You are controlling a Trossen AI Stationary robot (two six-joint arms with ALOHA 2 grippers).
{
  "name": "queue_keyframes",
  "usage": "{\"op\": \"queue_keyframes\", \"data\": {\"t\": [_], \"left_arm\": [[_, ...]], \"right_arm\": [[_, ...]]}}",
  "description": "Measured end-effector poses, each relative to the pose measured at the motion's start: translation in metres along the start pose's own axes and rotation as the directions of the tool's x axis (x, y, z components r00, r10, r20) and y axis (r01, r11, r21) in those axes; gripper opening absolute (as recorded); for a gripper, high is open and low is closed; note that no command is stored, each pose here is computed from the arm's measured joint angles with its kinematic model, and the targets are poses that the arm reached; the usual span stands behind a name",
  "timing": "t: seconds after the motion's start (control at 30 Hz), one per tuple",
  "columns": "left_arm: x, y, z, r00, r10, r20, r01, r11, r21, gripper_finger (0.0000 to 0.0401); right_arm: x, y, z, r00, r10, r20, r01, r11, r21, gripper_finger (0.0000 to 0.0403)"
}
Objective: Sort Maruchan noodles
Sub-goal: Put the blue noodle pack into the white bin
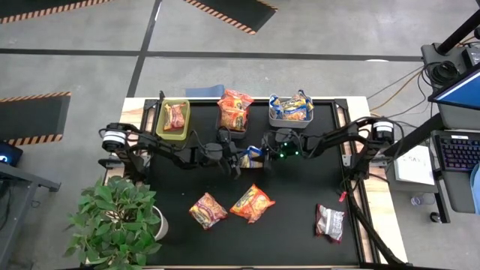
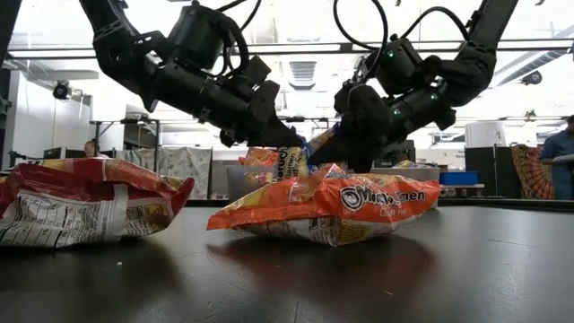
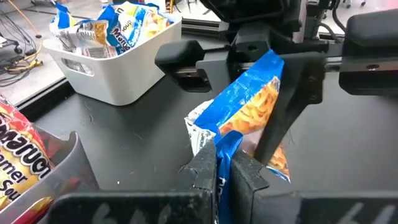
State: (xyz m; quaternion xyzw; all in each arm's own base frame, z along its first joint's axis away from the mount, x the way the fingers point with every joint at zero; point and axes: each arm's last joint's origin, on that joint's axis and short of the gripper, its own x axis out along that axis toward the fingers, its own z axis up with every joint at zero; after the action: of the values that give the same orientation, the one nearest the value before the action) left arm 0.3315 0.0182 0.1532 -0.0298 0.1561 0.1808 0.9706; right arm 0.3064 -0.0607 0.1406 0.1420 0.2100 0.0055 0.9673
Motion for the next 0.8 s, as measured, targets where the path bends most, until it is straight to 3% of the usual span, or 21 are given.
{"op": "queue_keyframes", "data": {"t": [0.2,0.57,0.7,0.8], "left_arm": [[-0.005,0.001,0.008,1.000,-0.003,0.020,0.002,1.000,0.014,0.0033],[-0.027,0.006,0.032,1.000,0.008,0.019,-0.012,0.979,0.205,0.0098],[-0.038,0.009,0.042,1.000,0.009,0.028,-0.016,0.958,0.287,0.0109],[-0.046,0.011,0.051,0.999,0.009,0.047,-0.025,0.941,0.338,0.0113]], "right_arm": [[-0.006,0.002,0.003,1.000,-0.002,-0.013,0.003,0.999,0.049,0.0050],[-0.015,0.007,0.013,1.000,-0.005,0.016,0.003,0.990,0.138,0.0047],[-0.026,0.009,0.021,0.998,-0.056,0.018,0.053,0.988,0.147,0.0047],[-0.039,0.012,0.031,0.987,-0.150,0.052,0.141,0.978,0.152,0.0047]]}}
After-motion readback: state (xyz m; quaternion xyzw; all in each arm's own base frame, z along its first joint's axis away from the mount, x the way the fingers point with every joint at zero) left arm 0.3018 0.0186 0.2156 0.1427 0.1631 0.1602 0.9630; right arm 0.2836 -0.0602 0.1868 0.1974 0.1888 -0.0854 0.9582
